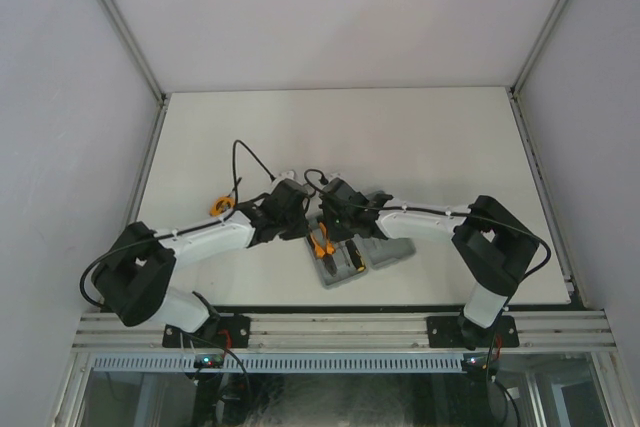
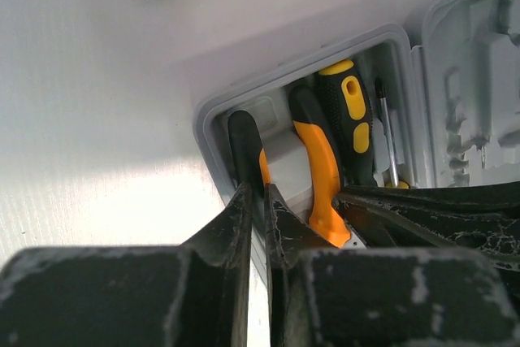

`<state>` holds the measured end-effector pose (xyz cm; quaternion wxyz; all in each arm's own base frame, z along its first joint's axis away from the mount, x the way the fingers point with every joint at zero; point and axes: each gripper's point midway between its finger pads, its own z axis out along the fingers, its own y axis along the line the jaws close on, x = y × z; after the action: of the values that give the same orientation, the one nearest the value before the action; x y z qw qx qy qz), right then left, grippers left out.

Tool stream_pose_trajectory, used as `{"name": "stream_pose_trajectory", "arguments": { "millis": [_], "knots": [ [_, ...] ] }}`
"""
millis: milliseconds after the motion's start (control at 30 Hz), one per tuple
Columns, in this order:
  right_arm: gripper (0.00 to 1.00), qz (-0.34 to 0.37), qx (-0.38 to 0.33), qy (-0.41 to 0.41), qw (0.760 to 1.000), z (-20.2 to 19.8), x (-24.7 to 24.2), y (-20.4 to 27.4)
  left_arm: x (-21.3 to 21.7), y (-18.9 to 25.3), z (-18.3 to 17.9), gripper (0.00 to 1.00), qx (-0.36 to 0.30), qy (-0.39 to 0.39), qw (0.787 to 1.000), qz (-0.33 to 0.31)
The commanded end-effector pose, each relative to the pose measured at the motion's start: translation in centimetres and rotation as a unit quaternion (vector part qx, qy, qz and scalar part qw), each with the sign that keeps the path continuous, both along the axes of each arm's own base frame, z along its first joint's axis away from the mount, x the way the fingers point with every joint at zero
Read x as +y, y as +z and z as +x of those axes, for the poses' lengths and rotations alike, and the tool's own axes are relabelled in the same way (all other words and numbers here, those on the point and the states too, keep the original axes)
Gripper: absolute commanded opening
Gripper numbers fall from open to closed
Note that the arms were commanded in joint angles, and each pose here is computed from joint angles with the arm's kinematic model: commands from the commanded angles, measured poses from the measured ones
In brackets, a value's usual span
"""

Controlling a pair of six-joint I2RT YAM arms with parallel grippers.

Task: Sort the tools into containers
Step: Place the pliers in the storage box.

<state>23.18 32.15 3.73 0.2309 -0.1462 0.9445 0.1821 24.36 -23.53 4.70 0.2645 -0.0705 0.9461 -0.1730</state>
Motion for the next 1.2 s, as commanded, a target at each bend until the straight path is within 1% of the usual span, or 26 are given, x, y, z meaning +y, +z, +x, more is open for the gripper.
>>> {"name": "stream_pose_trajectory", "arguments": {
  "millis": [0, 200, 533, 800, 967, 1067, 1167],
  "knots": [
    [0.0, 0.013, 0.005, -0.005, 1.0, 0.2, 0.6, -0.3, 0.4, -1.2, -0.4, 0.11, 0.022, -0.001, 0.999, 0.031],
    [0.0, 0.021, 0.008, -0.016, 1.0, 0.0, 0.4, -0.5, 1.2, -3.1, -1.4, 0.06, 0.058, -0.011, 0.996, 0.063],
    [0.0, 0.046, 0.013, -0.024, 0.999, -0.6, 0.1, -1.1, 3.7, -5.8, -3.3, 0.0, 0.113, -0.011, 0.985, 0.133],
    [0.0, 0.048, 0.019, -0.025, 0.998, -0.9, 0.1, -1.6, 4.3, -7.4, -4.3, 0.0, 0.146, -0.022, 0.976, 0.161],
    [0.0, 0.042, 0.019, -0.021, 0.999, -1.2, 0.1, -1.8, 4.5, -8.1, -4.7, 0.0, 0.157, -0.022, 0.974, 0.164],
    [0.0, 0.042, 0.02, -0.016, 0.999, -1.6, 0.3, -1.7, 4.2, -8.3, -4.9, 0.0, 0.159, -0.02, 0.975, 0.152],
    [0.0, 0.049, 0.016, -0.014, 0.999, -1.7, 0.6, -1.0, 3.9, -7.8, -4.7, 0.0, 0.148, -0.013, 0.98, 0.136]
  ]
}}
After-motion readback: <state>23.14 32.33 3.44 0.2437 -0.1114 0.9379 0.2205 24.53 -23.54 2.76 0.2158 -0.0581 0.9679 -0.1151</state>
